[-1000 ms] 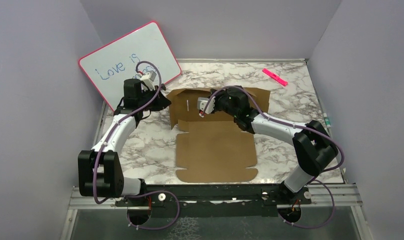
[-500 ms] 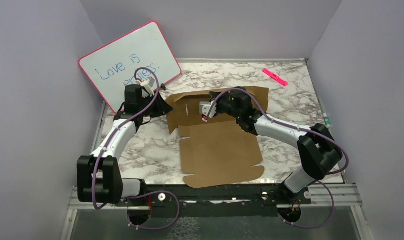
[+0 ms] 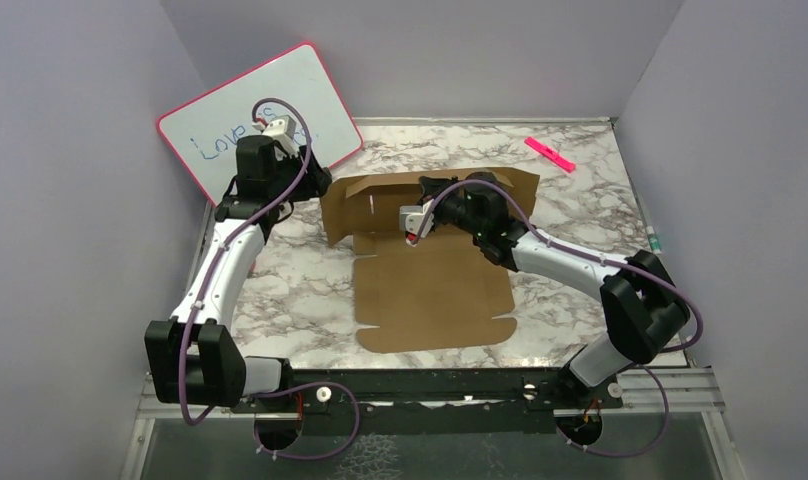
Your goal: Fold the paper box
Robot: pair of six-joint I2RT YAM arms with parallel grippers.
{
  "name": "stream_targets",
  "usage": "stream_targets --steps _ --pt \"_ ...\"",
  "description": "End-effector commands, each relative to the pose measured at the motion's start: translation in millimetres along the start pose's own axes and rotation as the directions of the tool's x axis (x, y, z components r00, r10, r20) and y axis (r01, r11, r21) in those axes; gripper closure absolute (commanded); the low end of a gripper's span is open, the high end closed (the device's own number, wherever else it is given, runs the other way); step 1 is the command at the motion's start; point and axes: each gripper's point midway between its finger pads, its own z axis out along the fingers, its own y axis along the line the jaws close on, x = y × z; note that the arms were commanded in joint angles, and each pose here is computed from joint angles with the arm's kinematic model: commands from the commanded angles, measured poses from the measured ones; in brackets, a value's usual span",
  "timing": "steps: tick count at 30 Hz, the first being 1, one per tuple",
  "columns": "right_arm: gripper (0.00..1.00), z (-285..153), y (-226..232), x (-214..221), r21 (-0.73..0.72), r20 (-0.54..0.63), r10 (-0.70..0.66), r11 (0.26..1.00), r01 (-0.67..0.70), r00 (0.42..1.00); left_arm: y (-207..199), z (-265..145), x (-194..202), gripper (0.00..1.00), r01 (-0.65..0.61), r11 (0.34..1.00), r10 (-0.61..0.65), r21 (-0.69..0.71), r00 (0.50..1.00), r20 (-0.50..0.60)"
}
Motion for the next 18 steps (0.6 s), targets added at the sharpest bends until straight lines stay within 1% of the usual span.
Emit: stream_targets --steps 1,4,6,9,12,15,18 --pt "0.99 -9.4 -28.5 -10.6 0.075 0.017 -0.054 0.996 0.052 0.998 -14.7 -8.8 -19.4 0.48 0.002 0.999 -0.004 0.038 0.999 0.036" --pt "0.99 -9.9 -26.7 -9.5 0.074 0.012 -0.054 0.996 0.053 0.998 -34.3 -7.4 -19.0 0.56 0.052 0.989 -0.056 0.135 0.998 0.025" --pt "0.99 -10.1 -25.9 -9.4 0.076 0.012 -0.054 0.996 0.053 0.998 -42.8 -6.8 -17.6 0.6 0.073 0.984 -0.078 0.165 0.997 0.022" --pt "0.99 -10.0 -25.7 -9.4 0.08 0.012 -0.054 0.995 0.052 0.998 -50.3 -2.9 -12.6 0.62 0.081 0.98 -0.086 0.182 0.996 0.016" --pt "0.99 -9.7 -26.5 -10.4 0.085 0.017 -0.055 0.995 0.054 0.998 -58.8 6.2 -2.9 0.63 0.098 0.975 -0.097 0.2 0.995 -0.014" --pt "0.99 -9.4 -27.3 -11.4 0.089 0.015 -0.058 0.994 0.057 0.998 -66.2 18.5 15.6 0.65 0.104 0.975 -0.094 0.196 0.994 -0.056" --pt "0.99 -10.7 -29.5 -13.7 0.095 0.017 -0.066 0.993 0.064 0.998 -64.5 28.3 36.9 0.67 0.15 0.974 -0.136 0.172 0.987 -0.091"
